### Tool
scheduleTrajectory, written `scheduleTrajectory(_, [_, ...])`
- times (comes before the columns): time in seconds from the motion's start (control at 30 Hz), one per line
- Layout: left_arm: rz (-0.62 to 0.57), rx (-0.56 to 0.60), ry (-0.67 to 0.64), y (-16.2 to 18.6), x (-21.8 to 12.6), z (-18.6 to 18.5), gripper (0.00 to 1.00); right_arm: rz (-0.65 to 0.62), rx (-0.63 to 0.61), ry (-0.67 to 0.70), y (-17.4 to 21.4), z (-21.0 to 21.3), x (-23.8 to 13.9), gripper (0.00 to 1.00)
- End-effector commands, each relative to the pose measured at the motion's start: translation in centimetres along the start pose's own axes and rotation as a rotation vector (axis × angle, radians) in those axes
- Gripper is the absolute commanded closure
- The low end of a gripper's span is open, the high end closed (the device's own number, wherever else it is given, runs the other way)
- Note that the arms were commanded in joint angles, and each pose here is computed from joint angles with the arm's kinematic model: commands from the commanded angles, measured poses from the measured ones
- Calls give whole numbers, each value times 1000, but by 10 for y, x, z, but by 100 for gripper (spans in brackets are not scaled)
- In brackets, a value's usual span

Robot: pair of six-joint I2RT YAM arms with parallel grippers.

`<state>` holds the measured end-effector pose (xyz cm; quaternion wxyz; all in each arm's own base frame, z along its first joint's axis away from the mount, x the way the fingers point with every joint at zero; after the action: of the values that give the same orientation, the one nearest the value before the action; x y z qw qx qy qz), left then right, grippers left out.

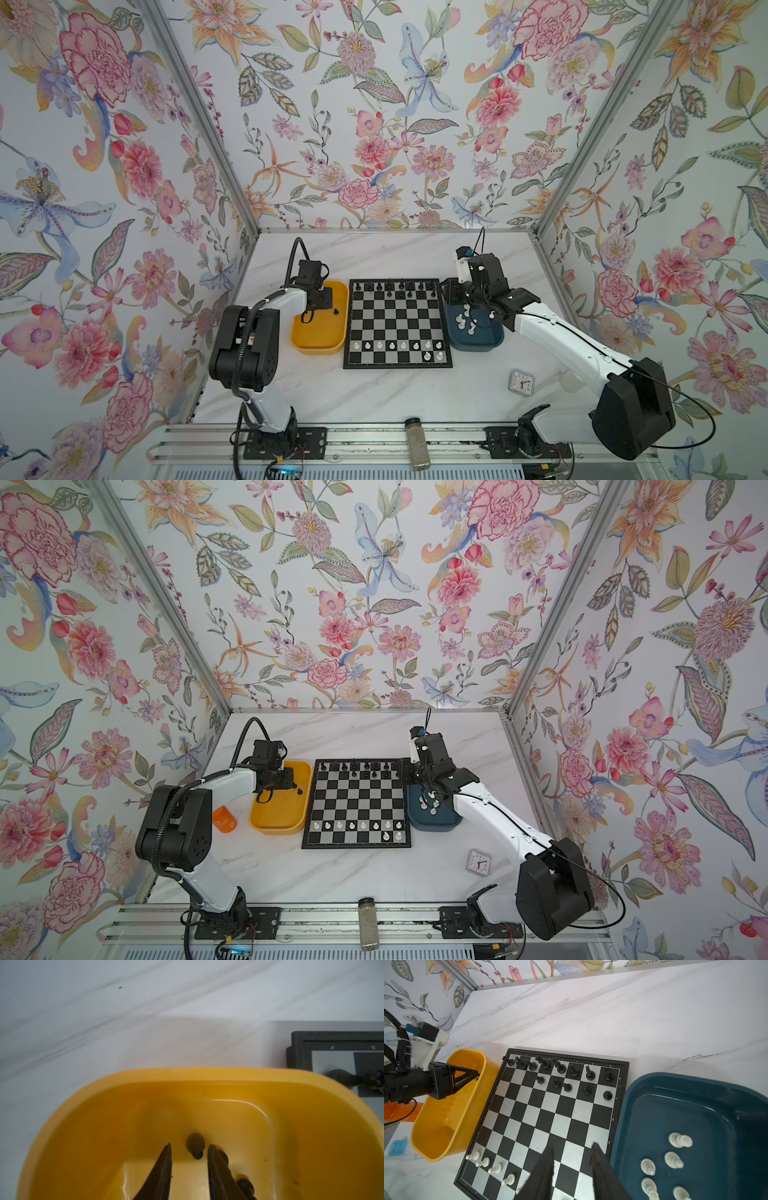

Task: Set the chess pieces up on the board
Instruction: 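Lower the left gripper and grasp a black pawn in the yellow bin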

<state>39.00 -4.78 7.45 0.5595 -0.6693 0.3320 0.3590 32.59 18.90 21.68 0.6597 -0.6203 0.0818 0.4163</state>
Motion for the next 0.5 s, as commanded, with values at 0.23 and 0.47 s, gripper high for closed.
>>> scheduleTrajectory(0.23, [12, -26, 0, -2, 4, 3, 71, 2, 15, -6, 2, -1, 5, 68])
scheduleTrajectory(0.47, [12, -26, 3, -2, 5, 2, 73, 5, 18, -4, 3, -2, 5, 68])
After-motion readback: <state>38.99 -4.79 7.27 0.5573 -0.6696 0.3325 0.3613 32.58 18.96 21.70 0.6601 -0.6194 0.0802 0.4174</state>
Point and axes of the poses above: each gripper's point midway between its finger pads, its own x axis out along the fingers, its own z axis along the line the jaws close on, y = z × x, the point moved 4 cm from there along -x, back along the fingers, and after that the axes turned 8 degrees about -x, right-handed, at the moved point
